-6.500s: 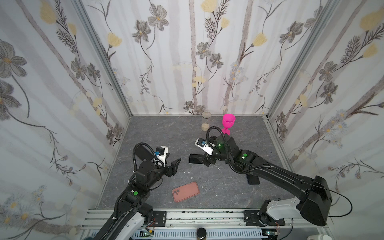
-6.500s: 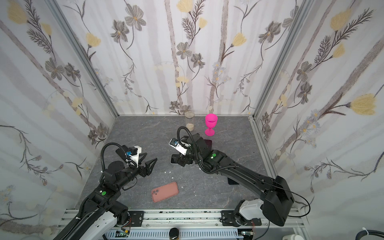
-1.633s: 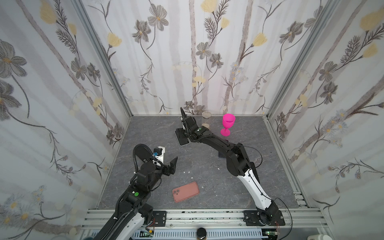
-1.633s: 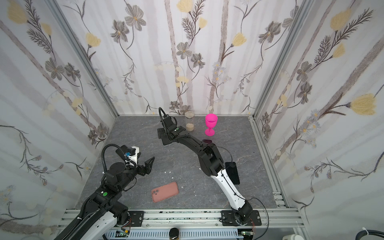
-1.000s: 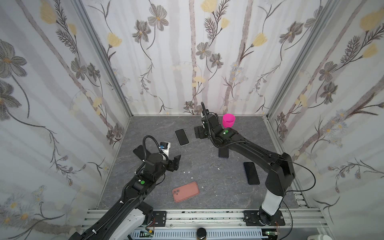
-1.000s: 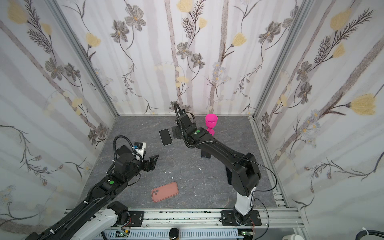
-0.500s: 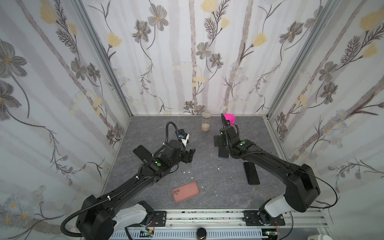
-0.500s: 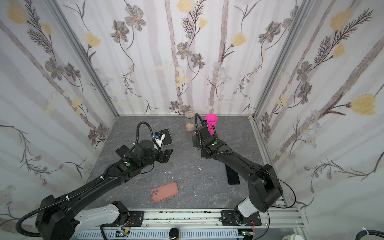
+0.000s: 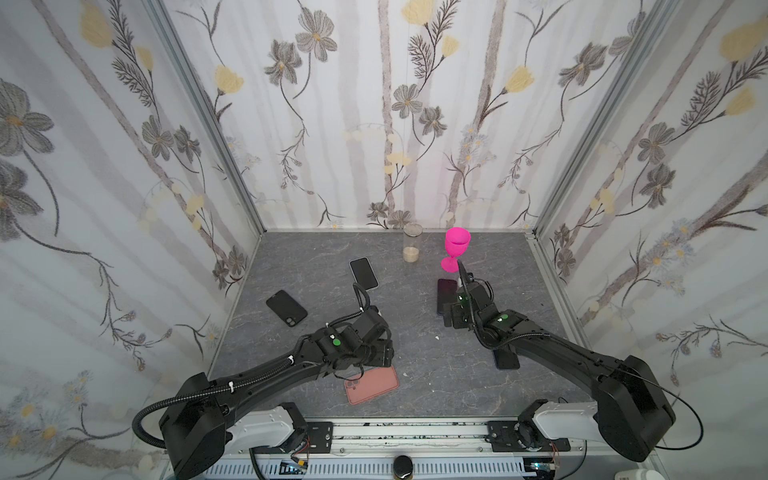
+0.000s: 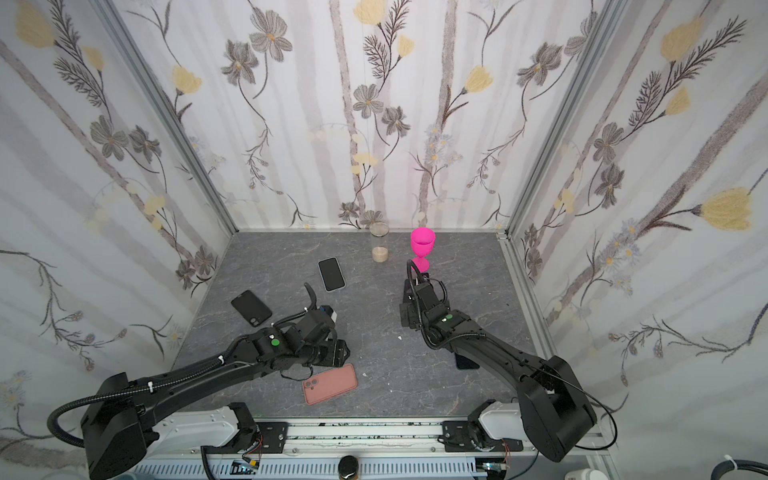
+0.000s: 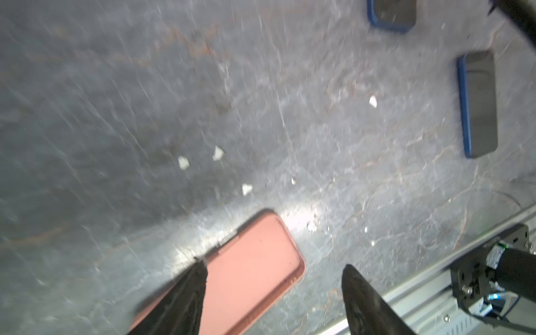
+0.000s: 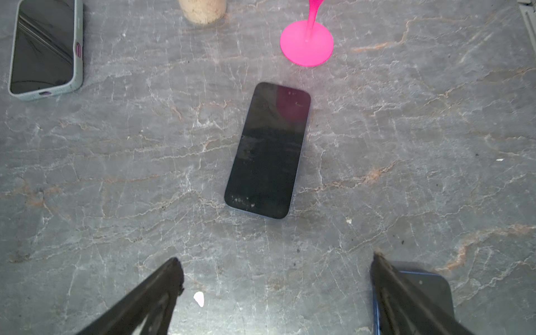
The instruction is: Put the phone into the phone case
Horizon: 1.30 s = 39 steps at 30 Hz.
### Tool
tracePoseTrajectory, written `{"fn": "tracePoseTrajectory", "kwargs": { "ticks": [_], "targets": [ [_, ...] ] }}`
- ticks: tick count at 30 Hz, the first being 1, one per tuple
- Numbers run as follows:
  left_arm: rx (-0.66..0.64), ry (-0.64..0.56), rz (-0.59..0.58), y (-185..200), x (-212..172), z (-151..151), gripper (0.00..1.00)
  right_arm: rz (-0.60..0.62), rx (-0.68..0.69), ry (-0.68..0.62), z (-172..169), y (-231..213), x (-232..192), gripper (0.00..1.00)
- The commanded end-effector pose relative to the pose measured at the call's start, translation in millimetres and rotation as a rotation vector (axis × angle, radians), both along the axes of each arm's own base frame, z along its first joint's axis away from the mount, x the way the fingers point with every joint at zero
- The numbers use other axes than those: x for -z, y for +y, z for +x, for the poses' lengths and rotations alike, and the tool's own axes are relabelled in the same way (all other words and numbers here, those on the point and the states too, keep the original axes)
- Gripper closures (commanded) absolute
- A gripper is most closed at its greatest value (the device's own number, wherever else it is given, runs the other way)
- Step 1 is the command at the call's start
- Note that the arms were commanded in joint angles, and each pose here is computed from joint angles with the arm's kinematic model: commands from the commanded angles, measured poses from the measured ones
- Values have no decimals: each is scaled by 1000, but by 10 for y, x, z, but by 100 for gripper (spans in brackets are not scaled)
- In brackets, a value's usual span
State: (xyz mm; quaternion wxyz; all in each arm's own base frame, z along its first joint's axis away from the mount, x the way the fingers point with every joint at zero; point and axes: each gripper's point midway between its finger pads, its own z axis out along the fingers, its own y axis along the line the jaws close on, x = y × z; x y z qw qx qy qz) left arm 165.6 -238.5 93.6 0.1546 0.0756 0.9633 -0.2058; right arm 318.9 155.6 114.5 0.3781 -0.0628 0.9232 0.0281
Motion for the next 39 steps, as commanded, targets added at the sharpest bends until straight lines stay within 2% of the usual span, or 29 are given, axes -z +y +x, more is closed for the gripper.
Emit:
{"fn": "tracePoseTrajectory", "kwargs": {
  "ticks": [1, 6, 15, 19, 26, 32, 34, 39],
  "targets": [
    [-73, 62, -57, -84, 106, -136, 26, 53, -14, -40, 81, 104, -65, 0],
    [-109, 126, -21, -4, 444, -257, 25, 51, -16, -26, 106, 133, -33, 0],
    [-162, 26, 20, 103, 503, -60, 24, 43, -8, -11, 77, 108, 41, 0],
    [-170, 27, 49, 121, 607, -12, 24, 37, -6, -15, 67, 86, 29, 0],
    [-172, 45, 20, 20, 674, 38, 24, 26, -7, -69, 74, 35, -151, 0],
    [-209, 21, 48, 56, 724, 144, 24, 15, -4, -106, 86, -7, -265, 0],
    [-221, 6, 51, 51, 737, 199, 23, -7, -6, -84, 31, -52, -139, 0],
    [-213, -34, 63, -17, 726, 366, 23, -6, -11, -89, 50, -41, -169, 0]
  ]
}}
